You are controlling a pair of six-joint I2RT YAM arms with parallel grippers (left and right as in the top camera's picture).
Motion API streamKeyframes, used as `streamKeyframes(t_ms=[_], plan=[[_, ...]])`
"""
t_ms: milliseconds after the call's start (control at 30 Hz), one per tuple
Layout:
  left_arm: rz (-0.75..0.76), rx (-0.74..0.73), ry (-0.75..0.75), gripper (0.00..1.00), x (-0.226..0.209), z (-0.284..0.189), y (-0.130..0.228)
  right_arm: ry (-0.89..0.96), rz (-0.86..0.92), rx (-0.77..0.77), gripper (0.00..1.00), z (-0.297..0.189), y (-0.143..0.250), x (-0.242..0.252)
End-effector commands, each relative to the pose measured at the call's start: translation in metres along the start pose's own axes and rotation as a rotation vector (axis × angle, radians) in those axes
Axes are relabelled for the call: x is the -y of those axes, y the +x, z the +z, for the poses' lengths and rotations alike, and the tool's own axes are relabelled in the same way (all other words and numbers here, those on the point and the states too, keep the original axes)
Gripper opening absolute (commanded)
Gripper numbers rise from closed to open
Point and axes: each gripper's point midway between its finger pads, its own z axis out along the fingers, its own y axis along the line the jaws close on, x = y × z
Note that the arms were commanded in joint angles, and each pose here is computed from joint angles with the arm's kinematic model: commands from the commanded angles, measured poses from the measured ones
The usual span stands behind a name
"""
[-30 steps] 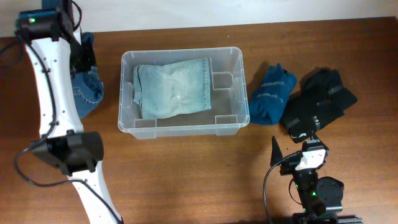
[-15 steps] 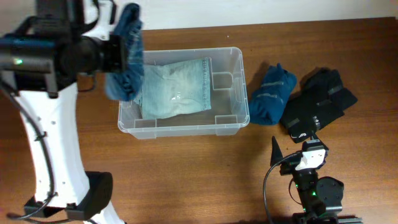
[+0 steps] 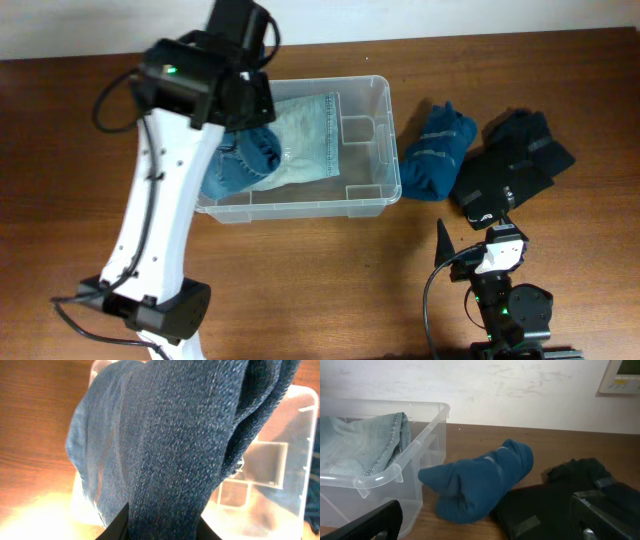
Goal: Pack container
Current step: 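Carry the dark-blue jeans over the box and lay them on top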
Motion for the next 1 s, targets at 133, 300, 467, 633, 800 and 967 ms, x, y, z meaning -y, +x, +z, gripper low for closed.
streamKeyframes(t_ms=[133, 300, 467, 633, 800, 967], plan=[[-0.019, 0.049, -0.105, 0.01, -0.005, 0.039, -0.007, 0.017, -0.003, -0.002, 0.98, 0.0, 0.003, 0.003], [0.02, 0.037, -0.128, 0.01, -0.005, 0.051, -0.007, 0.017, -0.003, -0.002, 0.98, 0.0, 0.003, 0.003], [0.017, 0.045, -0.123, 0.81, -0.002, 0.055, -0.01, 0.017, -0.003, -0.002, 0.98, 0.0, 0.003, 0.003], [0.011, 0.066, -0.111, 0.95, 0.001, 0.055, -0.015, 0.017, -0.003, -0.002, 0.98, 0.0, 0.003, 0.003], [0.03, 0.088, -0.099, 0.92, 0.004, 0.056, -0.021, 0.017, -0.003, -0.002, 0.99, 0.0, 0.003, 0.003], [0.046, 0.074, -0.065, 0.84, 0.011, 0.057, -0.018, 0.017, -0.003, -0.002, 0.98, 0.0, 0.003, 0.003]])
